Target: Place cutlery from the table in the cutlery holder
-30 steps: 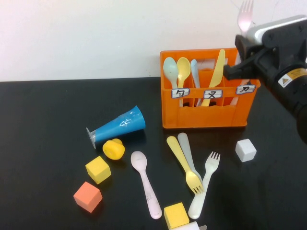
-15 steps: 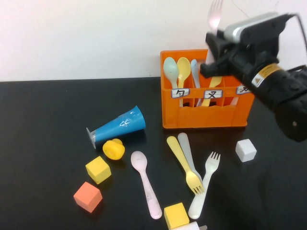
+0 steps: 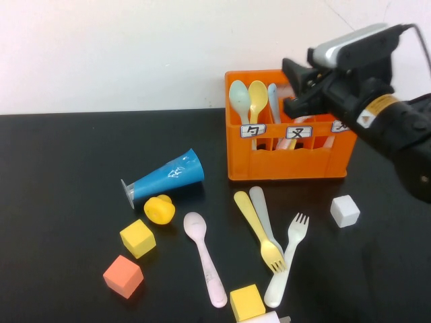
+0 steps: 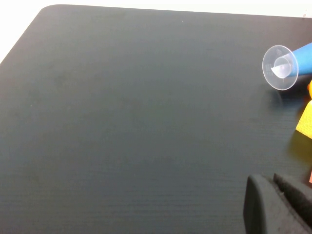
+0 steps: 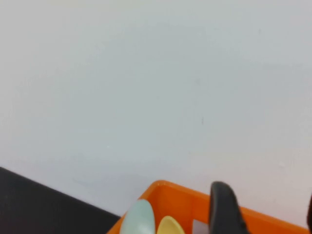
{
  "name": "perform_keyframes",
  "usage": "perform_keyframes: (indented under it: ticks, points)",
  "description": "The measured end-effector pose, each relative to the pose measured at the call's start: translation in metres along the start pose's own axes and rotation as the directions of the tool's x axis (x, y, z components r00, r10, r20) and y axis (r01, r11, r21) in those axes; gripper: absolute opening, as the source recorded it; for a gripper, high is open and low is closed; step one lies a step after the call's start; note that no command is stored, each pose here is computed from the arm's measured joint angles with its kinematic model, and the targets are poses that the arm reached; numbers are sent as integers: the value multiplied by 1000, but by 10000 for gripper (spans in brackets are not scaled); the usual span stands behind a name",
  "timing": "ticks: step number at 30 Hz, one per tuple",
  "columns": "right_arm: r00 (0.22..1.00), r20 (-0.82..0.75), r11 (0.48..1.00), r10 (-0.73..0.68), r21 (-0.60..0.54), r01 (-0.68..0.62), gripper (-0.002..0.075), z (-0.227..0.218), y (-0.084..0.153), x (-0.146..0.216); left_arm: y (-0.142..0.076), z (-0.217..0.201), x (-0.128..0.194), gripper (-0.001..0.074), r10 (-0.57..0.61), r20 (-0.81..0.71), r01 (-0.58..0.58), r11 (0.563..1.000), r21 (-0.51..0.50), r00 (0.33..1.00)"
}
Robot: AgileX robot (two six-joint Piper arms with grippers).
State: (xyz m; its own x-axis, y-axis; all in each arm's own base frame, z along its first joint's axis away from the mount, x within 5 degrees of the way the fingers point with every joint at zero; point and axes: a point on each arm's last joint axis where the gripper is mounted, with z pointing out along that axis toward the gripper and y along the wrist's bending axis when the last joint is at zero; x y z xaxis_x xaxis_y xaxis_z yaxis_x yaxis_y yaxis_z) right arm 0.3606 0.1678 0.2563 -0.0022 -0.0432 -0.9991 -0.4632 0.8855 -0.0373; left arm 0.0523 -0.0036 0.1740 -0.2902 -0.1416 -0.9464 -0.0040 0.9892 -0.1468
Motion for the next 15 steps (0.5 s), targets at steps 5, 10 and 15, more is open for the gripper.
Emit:
perform_keyframes:
  ticks: [5,10,15]
  points:
    - [999,40,1000,0,2,0,280,-32,1,-23,0,0,0,-1,-2,0,2,1000,0,1000]
    - [991,108,996,-78,-39,83,118,-91,8,-51,0,0,0,-1,-2,0,2,1000,0,1000]
    - [943,224,954,-244,-117,275,14,-163,22,-72,0,0,0,-1,-2,0,2,1000,0,1000]
